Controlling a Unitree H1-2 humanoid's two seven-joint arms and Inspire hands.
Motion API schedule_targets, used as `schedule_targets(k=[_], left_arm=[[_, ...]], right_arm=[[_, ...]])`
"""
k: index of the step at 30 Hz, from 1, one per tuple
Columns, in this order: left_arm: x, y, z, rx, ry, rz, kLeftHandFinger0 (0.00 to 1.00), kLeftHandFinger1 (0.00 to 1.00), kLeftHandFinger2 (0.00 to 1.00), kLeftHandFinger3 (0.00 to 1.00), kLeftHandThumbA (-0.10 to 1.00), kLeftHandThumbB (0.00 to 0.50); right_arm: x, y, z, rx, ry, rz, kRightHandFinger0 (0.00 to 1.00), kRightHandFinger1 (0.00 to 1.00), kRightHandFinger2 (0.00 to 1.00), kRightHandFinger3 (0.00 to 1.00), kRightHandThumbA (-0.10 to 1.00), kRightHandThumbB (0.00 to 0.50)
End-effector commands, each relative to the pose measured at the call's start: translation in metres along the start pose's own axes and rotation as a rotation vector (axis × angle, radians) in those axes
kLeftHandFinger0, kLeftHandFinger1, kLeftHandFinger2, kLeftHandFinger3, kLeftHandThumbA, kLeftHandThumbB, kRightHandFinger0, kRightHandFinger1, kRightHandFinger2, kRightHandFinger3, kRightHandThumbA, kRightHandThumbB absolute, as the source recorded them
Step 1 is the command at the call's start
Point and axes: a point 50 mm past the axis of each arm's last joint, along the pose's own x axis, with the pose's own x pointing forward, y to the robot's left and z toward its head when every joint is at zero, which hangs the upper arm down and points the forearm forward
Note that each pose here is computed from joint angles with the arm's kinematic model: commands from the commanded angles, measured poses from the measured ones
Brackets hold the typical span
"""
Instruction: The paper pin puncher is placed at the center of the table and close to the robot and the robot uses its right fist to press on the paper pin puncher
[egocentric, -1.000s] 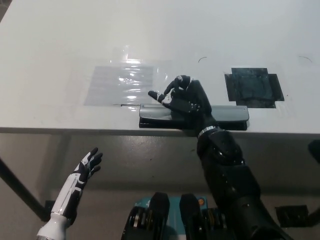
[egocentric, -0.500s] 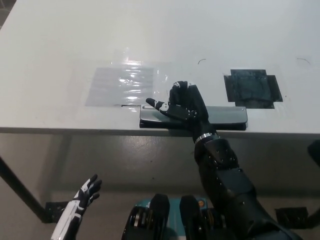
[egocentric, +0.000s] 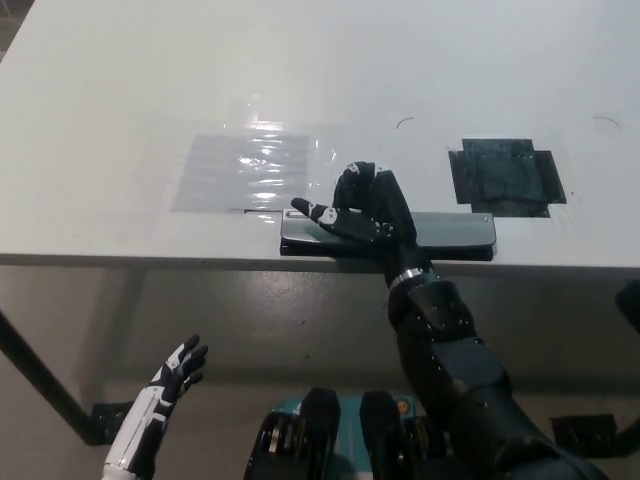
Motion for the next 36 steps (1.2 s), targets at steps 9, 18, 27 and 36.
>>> schedule_targets(k=[9, 18, 27, 36], left_arm=[[0.025, 0.01, 0.023, 0.03, -0.095, -0.002, 1.0, 1.0, 1.0, 1.0, 1.0, 0.284], [0.025, 0.011, 0.026, 0.035, -0.098, -0.011, 1.0, 1.0, 1.0, 1.0, 1.0, 0.299], [0.03, 0.013, 0.029, 0.05, -0.108, -0.007, 1.0, 1.0, 1.0, 1.0, 1.0, 0.301], [0.021, 0.008, 0.025, 0.027, -0.093, -0.008, 1.0, 1.0, 1.0, 1.0, 1.0, 0.306]], right_arm=[[-0.033, 0.009, 0.244, -0.037, -0.625, 0.087, 0.0, 0.0, 0.12, 0.05, 1.0, 0.232], [-0.135, -0.01, 0.275, -0.045, -0.774, 0.163, 0.0, 0.0, 0.0, 0.0, 1.0, 0.21], [-0.224, -0.046, 0.189, -0.157, -0.566, 0.031, 0.0, 0.0, 0.0, 0.0, 1.0, 0.142], [-0.274, -0.072, 0.084, -0.194, -0.225, -0.131, 0.29, 0.11, 0.14, 0.19, 1.0, 0.106]])
